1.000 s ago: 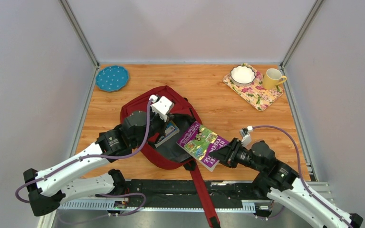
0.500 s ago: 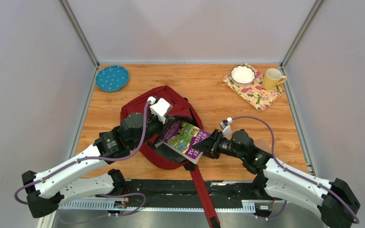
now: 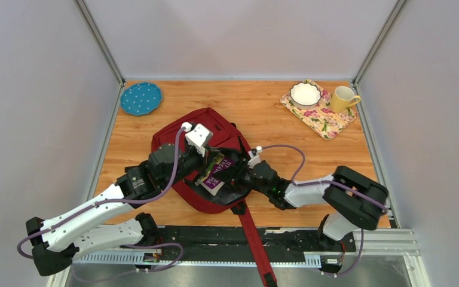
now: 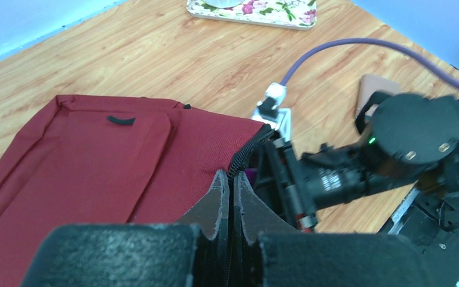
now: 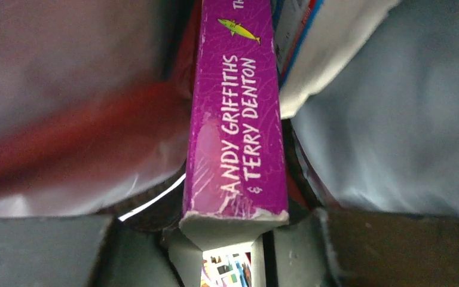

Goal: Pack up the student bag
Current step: Place the book in the student bag.

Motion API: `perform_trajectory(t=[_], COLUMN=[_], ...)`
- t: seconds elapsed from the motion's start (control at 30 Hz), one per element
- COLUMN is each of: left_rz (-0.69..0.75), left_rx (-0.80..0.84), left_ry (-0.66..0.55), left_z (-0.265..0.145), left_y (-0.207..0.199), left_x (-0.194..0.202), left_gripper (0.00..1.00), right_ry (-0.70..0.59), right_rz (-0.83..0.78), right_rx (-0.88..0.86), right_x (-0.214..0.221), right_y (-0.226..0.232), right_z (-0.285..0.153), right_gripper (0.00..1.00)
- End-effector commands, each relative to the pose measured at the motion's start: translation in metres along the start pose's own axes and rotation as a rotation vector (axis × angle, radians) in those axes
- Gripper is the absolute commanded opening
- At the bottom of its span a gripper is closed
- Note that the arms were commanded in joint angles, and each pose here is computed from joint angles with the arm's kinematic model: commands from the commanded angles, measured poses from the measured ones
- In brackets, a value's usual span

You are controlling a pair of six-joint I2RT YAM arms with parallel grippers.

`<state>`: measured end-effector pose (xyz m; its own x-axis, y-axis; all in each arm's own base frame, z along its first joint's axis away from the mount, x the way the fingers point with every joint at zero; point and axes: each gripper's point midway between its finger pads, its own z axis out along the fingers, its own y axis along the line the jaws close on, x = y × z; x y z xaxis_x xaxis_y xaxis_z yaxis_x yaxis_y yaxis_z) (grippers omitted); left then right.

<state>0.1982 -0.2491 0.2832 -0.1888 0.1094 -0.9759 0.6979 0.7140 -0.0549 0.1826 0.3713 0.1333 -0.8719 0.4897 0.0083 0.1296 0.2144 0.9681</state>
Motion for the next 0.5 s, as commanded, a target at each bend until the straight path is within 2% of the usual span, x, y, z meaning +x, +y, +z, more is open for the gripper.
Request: perform_trajectory(t=[0.0,0.07,0.1,0.17,0.2,0.3,0.47], left_rz=[-0.064,-0.072,-0.072,-0.071,-0.069,-0.067,-0.059], left_rx=[0.060,0.067,0.067,0.063,0.060,0.054,0.055], left_ry=[-0.088,-0.082,-0.081,-0.077,-0.076,-0.078,-0.072], left_z=[-0.006,-0.007,-0.007,-0.009,-0.010,-0.012,-0.012], left_y=[-0.012,-0.014,-0.014,-0.013,-0.012,-0.010,-0.009], left_x=[-0.025,-0.024,-0.024,-0.022,-0.021,-0.017,-0.012], left_gripper=[0.00,0.00,0.00,0.00,0.00,0.00,0.00], right_ry=[-0.112,-0.139,-0.145,-0.163,-0.164,-0.167,-0.102], right_rz=[0.039,0.057,0.048,0.046,0.040,-0.017,-0.086], right_rx=[-0.170,-0.102,-0.118,-0.090,-0.070,-0.041,0.051], right_x=[-0.006,-0.006,-0.005,-0.006,-0.006,-0.007,0.005], right_y=[0.049,0.020,0.019,0.004,-0.005,-0.009,-0.017], right_z=[0.040,0.055,0.056,0.055,0.049,0.037,0.026], right_gripper=[0.17,0.25,0.39,0.55,0.73,0.83,0.86])
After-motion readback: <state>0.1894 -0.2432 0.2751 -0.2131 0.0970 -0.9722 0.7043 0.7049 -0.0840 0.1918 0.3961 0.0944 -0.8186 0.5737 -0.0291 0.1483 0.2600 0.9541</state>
